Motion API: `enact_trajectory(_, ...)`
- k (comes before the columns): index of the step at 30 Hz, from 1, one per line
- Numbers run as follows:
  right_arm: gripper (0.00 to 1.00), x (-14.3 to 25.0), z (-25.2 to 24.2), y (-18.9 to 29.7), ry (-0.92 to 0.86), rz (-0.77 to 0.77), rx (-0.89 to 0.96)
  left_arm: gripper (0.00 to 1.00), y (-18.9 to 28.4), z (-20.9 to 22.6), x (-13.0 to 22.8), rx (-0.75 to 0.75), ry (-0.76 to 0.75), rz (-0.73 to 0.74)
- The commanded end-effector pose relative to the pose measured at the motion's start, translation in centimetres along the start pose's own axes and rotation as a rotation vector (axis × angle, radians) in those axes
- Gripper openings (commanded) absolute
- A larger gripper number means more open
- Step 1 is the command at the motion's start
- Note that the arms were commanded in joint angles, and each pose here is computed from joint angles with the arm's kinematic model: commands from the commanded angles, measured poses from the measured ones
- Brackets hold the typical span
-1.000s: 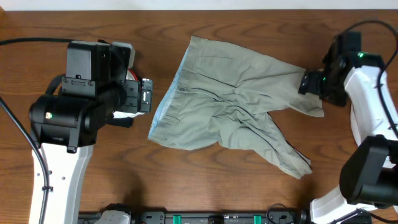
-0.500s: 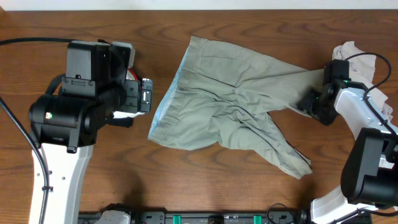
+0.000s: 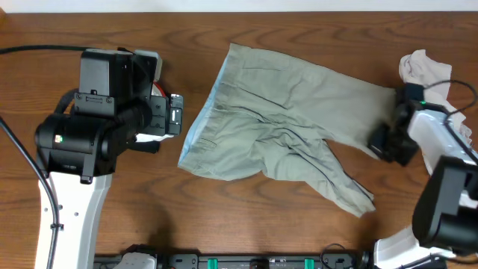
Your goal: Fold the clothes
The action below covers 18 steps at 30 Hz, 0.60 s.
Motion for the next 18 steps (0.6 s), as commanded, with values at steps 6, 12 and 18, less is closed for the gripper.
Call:
enact_trajectory(6,0.40,-0.5,-4.6,6.7,-0.052,-0.147,0.063,0.98,0.0,0.0,-0.7,-0.005,-0.005,-0.035)
enact_trajectory(12,0.47,1.5,-0.7,6.9,0.182,-0.012,-0.251,0.98,0.0,0.0,-0.5,-0.005,0.003,-0.025)
enact_trajectory(18,0.57,4.2,2.2,7.1,0.410,0.061,-0.396,0.98,-0.5,0.0,-0.2,-0.003,0.011,0.010)
Point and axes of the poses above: each gripper's point midway between its finger pads, its own y axis back along the fingers, its own z axis along the line the jaws close on, x = y × z, the point moved 6 cm from there along y, back along the fingers, and after that the axes turned 2 degrees about y, right-handed, at the moved point
